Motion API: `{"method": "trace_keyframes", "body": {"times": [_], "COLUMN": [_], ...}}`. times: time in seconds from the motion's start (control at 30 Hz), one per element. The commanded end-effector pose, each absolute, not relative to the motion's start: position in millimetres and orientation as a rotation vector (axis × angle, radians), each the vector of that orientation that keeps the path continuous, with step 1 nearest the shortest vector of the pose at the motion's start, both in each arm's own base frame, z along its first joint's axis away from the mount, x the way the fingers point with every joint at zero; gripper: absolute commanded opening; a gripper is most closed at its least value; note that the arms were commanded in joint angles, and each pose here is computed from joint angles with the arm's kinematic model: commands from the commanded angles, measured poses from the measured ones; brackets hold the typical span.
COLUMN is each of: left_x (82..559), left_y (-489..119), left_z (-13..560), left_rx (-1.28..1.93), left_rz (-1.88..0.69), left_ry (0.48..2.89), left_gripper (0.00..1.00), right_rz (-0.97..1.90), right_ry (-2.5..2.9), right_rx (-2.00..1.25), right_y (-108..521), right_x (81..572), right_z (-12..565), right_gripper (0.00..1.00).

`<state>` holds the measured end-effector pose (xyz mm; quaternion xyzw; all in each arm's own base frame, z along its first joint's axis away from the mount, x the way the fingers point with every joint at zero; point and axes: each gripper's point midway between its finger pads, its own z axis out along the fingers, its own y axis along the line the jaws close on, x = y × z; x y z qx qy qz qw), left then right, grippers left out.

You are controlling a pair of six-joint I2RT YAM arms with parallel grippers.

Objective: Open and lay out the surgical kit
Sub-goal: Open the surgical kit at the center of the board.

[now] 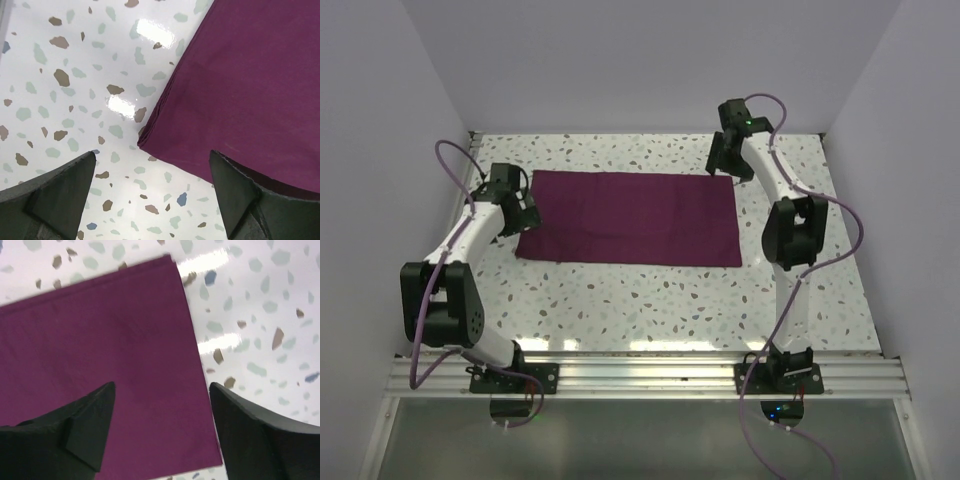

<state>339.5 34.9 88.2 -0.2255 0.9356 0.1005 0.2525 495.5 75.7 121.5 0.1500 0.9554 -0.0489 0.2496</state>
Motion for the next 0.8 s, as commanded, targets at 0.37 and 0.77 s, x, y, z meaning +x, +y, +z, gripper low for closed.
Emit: {"method": "trace_keyframes", "body": {"times": [0.37, 0.77], "left_x": [328.6, 337.4], "left_y": [34.3, 35.7], "left_z": [118.3, 117.8], "left_rx": [-0.606, -0.622], "left_rz": [0.262, 0.281], "left_ry": [2.511, 2.525], "left_gripper": [1.0, 0.99], "right_rz": [-0.117, -0.129], "right_ry": [2.487, 2.54], "right_rx": [0.545, 0.558], "right_y": [53.9, 53.8], "right_x": [579.2, 582.6], "right_z": [78.0, 34.0], "right_gripper": [0.6, 0.35]}}
